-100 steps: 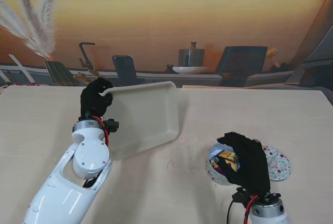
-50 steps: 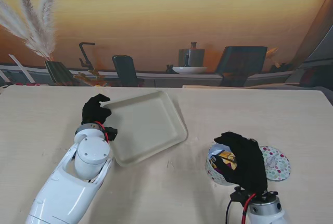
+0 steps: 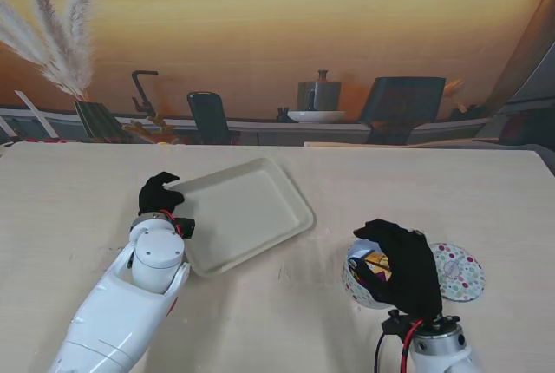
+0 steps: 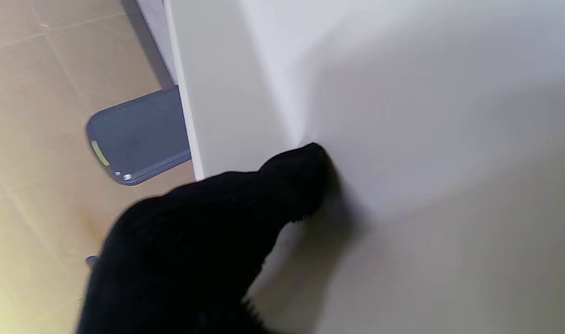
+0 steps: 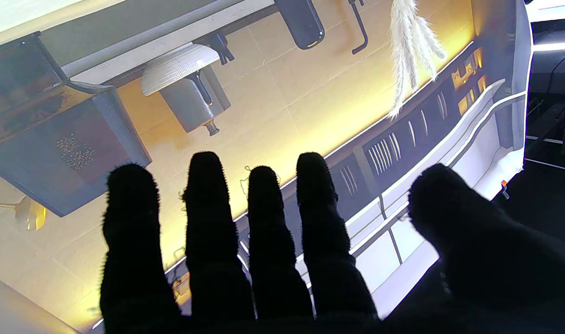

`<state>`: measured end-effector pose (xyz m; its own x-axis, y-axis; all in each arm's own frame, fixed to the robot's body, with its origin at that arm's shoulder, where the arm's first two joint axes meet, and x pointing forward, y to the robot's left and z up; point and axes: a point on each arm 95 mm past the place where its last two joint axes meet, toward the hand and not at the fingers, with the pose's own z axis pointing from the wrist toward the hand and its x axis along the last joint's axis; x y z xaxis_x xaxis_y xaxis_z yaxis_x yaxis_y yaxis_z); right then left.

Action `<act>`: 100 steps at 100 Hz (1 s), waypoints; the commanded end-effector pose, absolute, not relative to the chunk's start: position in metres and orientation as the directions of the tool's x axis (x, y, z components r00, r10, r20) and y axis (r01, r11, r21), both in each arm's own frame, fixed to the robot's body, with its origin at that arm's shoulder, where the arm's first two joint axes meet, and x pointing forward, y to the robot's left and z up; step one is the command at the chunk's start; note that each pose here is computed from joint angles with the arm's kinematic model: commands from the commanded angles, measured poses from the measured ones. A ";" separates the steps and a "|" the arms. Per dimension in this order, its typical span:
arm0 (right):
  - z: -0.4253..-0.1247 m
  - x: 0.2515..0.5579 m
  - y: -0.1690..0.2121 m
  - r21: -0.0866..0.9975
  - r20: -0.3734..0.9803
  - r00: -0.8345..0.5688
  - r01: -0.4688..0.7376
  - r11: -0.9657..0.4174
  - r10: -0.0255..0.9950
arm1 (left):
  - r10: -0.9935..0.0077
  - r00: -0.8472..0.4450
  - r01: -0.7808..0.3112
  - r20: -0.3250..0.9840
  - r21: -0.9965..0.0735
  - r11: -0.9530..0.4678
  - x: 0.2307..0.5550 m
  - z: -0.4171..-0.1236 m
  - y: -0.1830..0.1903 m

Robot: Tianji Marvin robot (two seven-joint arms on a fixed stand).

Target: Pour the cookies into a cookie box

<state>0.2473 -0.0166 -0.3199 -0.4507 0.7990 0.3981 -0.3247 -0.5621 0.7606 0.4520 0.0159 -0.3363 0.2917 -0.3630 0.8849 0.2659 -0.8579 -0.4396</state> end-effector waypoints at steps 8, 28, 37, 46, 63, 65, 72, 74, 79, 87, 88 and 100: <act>-0.321 0.249 -0.012 0.770 0.402 -0.452 -0.304 -0.561 0.796 | -0.355 0.330 0.259 0.875 -0.445 -0.857 0.454 -0.348 0.014; -0.322 0.252 -0.010 0.776 0.403 -0.455 -0.291 -0.560 0.794 | -0.348 0.355 0.264 0.868 -0.451 -0.853 0.457 -0.357 0.020; -0.323 0.253 -0.009 0.778 0.403 -0.456 -0.286 -0.560 0.793 | -0.354 0.373 0.248 0.858 -0.459 -0.853 0.457 -0.362 0.023; -0.323 0.253 -0.009 0.779 0.403 -0.457 -0.283 -0.559 0.793 | -0.365 0.389 0.231 0.846 -0.474 -0.850 0.458 -0.366 0.025; -0.323 0.253 -0.009 0.780 0.404 -0.456 -0.282 -0.559 0.793 | -0.395 0.386 0.256 0.833 -0.508 -0.822 0.460 -0.370 0.026; -0.323 0.253 -0.009 0.780 0.404 -0.456 -0.282 -0.559 0.793 | -0.400 0.384 0.258 0.832 -0.513 -0.819 0.460 -0.370 0.026; -0.323 0.253 -0.009 0.780 0.403 -0.456 -0.282 -0.558 0.794 | -0.413 0.381 0.254 0.827 -0.523 -0.814 0.461 -0.369 0.027; -0.323 0.253 -0.009 0.780 0.403 -0.456 -0.282 -0.559 0.793 | -0.416 0.381 0.252 0.826 -0.525 -0.813 0.460 -0.369 0.027; -0.323 0.253 -0.009 0.781 0.403 -0.456 -0.282 -0.558 0.794 | -0.420 0.377 0.250 0.825 -0.528 -0.812 0.460 -0.368 0.028; -0.323 0.253 -0.009 0.780 0.402 -0.457 -0.282 -0.558 0.794 | -0.435 0.372 0.246 0.820 -0.538 -0.806 0.460 -0.366 0.029; -0.323 0.253 -0.009 0.780 0.402 -0.457 -0.283 -0.558 0.794 | -0.436 0.371 0.245 0.820 -0.539 -0.806 0.460 -0.366 0.029; -0.322 0.252 -0.010 0.780 0.400 -0.455 -0.287 -0.556 0.796 | -0.449 0.373 0.213 0.812 -0.546 -0.810 0.459 -0.365 0.030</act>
<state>0.2534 -0.0116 -0.3218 -0.4557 0.7960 0.3984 -0.2964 -0.5577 0.7753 0.4592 0.0328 -0.3679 0.3788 -0.4445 0.8118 0.2477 -0.7964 -0.5516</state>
